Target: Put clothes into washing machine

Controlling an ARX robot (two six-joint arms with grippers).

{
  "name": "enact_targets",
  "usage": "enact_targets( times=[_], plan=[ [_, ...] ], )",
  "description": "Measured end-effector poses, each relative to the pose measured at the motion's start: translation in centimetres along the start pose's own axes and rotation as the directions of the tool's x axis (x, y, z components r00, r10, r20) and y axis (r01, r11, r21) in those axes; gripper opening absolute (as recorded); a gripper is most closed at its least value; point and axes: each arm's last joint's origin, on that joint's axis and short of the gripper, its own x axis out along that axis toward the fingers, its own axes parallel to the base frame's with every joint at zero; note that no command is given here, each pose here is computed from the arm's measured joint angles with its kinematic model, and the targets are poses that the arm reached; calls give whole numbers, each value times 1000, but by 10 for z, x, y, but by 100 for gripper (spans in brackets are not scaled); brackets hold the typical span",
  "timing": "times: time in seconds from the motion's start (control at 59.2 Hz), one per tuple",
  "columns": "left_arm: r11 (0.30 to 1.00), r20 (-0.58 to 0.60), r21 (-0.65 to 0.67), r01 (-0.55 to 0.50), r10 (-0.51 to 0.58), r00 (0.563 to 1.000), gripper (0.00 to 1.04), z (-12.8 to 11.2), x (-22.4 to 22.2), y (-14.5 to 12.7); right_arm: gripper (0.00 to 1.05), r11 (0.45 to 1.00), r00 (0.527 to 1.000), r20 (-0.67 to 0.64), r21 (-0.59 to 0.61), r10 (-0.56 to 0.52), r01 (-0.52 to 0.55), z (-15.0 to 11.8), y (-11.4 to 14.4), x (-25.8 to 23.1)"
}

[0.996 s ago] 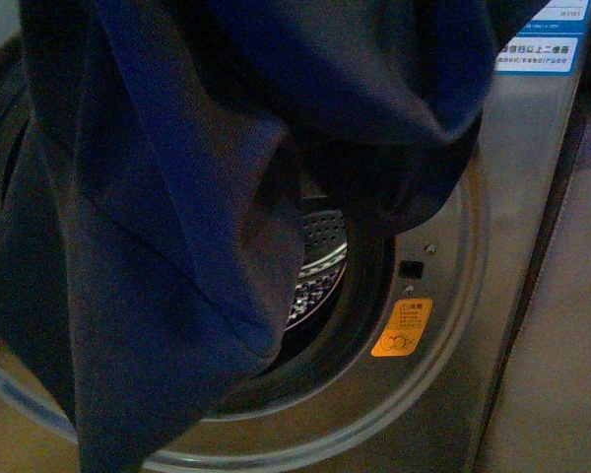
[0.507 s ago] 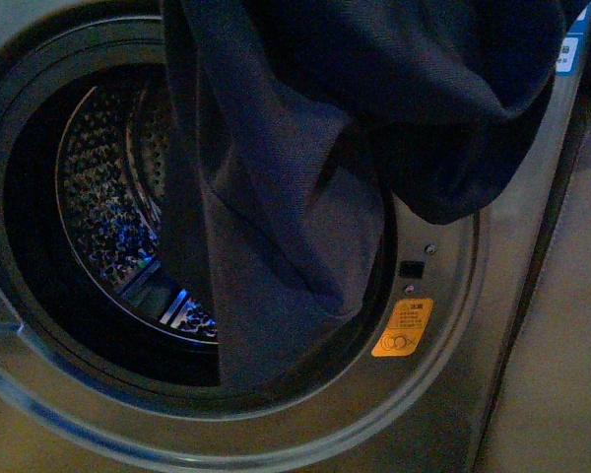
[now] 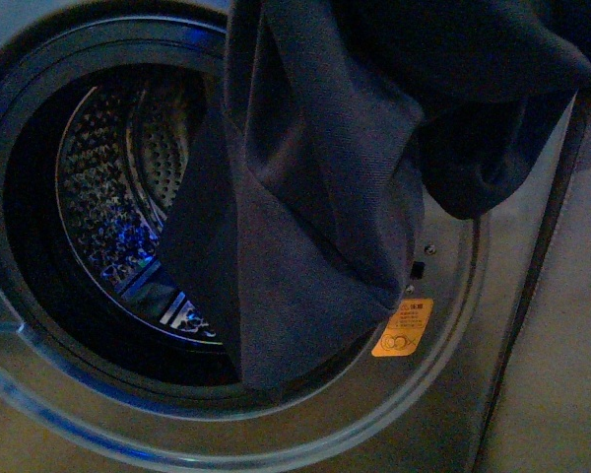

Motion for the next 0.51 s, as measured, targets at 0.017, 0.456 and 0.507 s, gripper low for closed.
enact_targets(
  times=[0.017,0.456,0.507],
  plan=[
    [1000,-5,3,-3,3,1000,98,-1,2,-2,6,1000,1000,0,0,-1,1,0,0,0],
    [982,58,18,-189,188,980,94,1,23,0,6,1000,1000,0,0,-1,1,0,0,0],
    [981,64,17,-194,193,979,87,2,23,0,8,1000,1000,0,-2,0,0,0,0,0]
  ],
)
